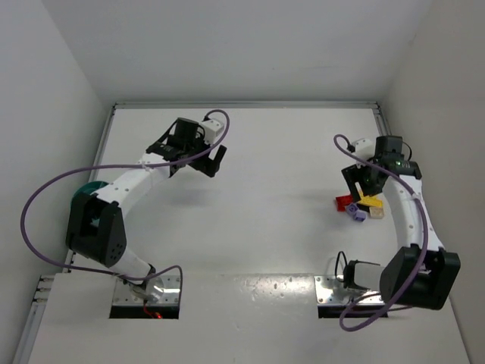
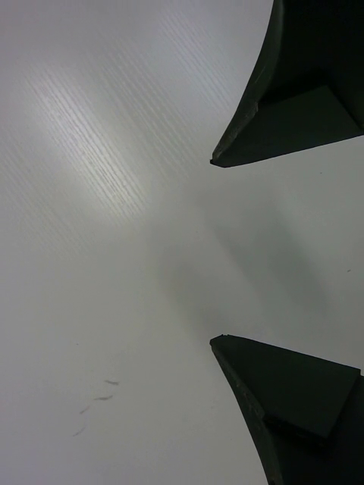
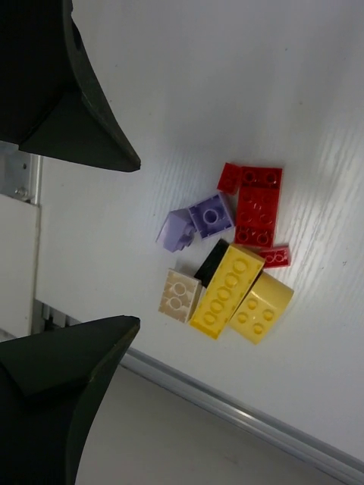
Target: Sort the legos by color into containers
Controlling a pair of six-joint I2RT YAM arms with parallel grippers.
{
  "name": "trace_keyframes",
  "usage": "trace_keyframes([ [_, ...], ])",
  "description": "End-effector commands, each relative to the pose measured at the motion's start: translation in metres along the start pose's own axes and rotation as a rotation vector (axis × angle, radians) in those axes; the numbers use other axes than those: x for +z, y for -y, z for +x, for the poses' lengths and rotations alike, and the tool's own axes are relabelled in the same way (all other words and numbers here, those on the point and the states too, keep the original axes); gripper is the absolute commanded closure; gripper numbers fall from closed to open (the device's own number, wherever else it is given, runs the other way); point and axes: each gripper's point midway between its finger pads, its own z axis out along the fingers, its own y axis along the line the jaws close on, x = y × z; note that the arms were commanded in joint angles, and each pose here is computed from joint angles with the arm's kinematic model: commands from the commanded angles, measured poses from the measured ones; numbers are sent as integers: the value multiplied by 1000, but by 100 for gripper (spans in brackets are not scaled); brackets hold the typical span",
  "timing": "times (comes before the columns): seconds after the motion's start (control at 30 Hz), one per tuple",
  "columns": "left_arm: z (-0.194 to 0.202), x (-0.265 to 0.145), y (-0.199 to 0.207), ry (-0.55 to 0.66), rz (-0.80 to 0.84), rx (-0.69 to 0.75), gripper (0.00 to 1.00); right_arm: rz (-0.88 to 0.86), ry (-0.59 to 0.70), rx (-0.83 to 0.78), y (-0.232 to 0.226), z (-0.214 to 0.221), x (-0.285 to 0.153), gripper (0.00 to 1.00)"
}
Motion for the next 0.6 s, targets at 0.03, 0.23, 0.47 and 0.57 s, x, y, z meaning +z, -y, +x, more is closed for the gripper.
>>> trace_keyframes([
  [0.03, -21, -8, 9, 89, 34, 4, 1, 19, -27, -41, 28, -17, -2, 25],
  [0.23, -22, -9, 14, 103, 65, 16, 1, -56, -119, -150, 49, -8, 3, 34],
  [0.47, -25, -6, 14, 116, 71, 37, 1, -234, -206, -278, 27, 31, -2, 56],
  [0.57, -20, 1, 16, 97, 85, 45, 1, -377, -208, -354, -1, 43, -8, 64],
])
